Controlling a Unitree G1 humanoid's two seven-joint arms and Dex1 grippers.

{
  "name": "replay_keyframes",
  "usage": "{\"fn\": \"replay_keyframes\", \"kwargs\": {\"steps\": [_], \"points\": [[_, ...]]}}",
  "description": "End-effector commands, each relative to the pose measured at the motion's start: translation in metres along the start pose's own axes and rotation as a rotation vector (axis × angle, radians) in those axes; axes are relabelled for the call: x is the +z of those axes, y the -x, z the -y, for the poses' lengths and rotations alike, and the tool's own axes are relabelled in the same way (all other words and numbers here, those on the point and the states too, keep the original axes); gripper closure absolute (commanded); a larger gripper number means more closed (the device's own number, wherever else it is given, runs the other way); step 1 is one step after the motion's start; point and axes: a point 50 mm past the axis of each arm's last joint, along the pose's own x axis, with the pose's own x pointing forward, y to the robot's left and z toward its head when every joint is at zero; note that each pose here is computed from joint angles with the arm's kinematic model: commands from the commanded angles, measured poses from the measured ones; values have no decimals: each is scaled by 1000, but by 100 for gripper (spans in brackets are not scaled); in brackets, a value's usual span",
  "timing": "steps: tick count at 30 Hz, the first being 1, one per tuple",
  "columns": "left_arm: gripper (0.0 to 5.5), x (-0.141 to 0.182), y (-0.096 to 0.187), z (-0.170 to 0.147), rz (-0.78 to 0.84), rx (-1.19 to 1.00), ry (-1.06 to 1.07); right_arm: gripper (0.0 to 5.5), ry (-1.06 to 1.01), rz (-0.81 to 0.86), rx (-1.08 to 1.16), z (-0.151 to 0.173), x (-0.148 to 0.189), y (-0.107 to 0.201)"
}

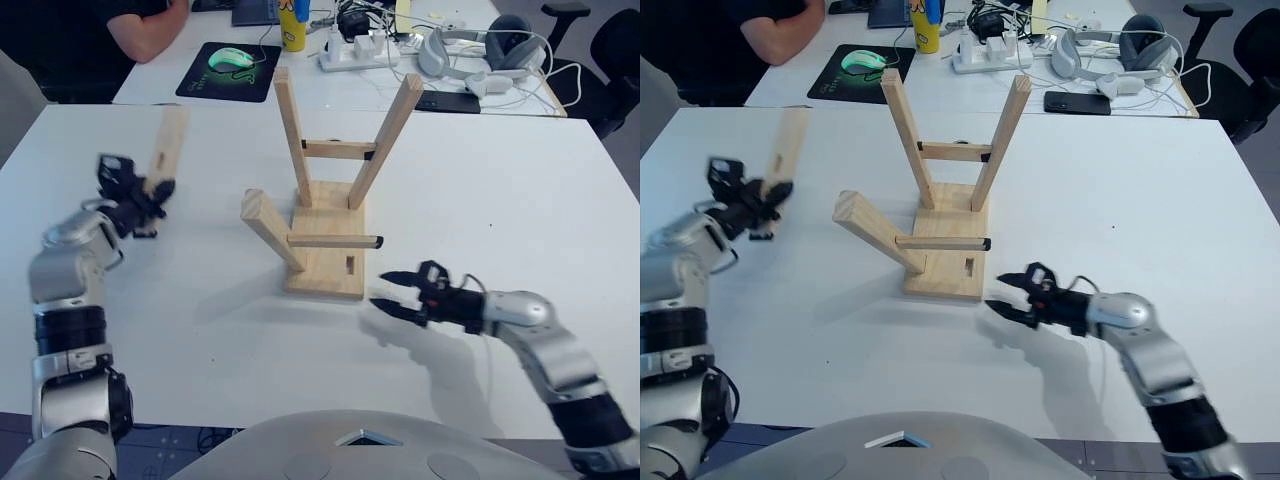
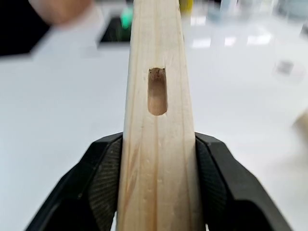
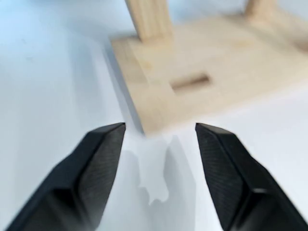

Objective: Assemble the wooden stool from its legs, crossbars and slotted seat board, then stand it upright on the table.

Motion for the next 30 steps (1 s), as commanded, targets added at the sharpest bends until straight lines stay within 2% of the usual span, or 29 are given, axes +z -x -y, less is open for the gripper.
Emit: {"fn": "replay_keyframes", "kwargs": {"steps": [1, 4, 8, 13, 16, 20, 25, 30], "points": [[343, 75, 15, 16, 288, -247, -6, 212, -73, 162, -111, 38, 35, 49], [343, 115, 27, 39, 402, -466, -20, 162, -111, 383, -65, 47, 80, 62], [343, 163, 37, 69, 460, -691, -69, 95, -119, 626, 94, 43, 134, 68], [343, 194, 33, 106, 470, -975, -46, 20, -118, 809, 242, 41, 180, 50], [343, 196, 25, 128, 395, -1157, 4, 10, -94, 889, 278, 44, 202, 35], [343, 190, 14, 142, 286, -1319, 97, 10, -110, 990, 391, 41, 221, 26], [343, 178, -1, 151, 219, -1370, 64, 10, -155, 1047, 482, 39, 230, 20], [343, 169, 1, 158, 164, -1424, 45, 10, -192, 1058, 510, 41, 235, 13]]}}
